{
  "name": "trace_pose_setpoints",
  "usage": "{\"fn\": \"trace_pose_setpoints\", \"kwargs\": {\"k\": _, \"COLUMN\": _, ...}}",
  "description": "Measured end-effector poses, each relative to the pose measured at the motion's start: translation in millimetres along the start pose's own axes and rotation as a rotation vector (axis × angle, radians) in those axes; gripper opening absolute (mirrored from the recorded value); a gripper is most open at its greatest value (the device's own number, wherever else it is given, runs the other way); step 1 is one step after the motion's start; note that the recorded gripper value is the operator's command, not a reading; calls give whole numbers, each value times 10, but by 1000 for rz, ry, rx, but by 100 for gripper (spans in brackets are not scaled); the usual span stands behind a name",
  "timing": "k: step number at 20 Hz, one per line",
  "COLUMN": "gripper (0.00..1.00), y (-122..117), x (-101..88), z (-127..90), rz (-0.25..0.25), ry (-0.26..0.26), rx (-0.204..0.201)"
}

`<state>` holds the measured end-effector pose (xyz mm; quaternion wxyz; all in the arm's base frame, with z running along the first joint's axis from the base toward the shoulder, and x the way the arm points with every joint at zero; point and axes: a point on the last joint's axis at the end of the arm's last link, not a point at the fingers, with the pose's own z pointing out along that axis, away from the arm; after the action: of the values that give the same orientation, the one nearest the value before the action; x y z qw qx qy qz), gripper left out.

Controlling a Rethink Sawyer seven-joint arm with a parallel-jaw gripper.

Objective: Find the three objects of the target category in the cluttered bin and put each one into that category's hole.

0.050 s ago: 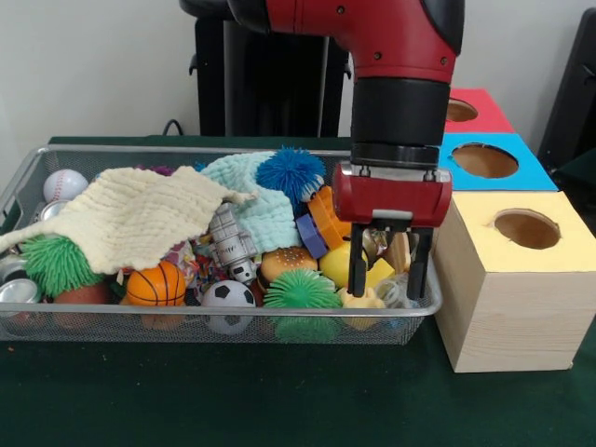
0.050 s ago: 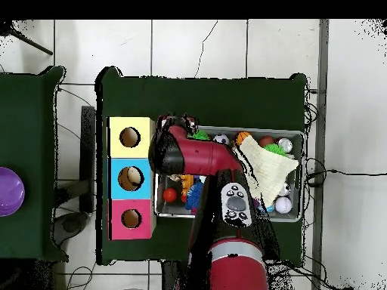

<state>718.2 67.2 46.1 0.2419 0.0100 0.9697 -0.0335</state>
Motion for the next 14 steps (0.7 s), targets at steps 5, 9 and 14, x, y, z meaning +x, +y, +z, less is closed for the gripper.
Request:
{"fn": "trace_pose_setpoints", "kwargs": {"k": 5, "gripper": 100, "y": 41, "x": 119, "z": 88, "rz": -5, "ry": 19, "rx": -3}}
{"fn": "trace_pose_setpoints", "kwargs": {"k": 9, "gripper": 100, "y": 83, "x": 204, "z": 135, "rz": -14, "ry": 33, "rx": -2}}
{"fn": "trace_pose_setpoints", "kwargs": {"k": 14, "gripper": 100, "y": 154, "x": 280, "z": 170, "rz": -25, "ry": 44, "rx": -4}}
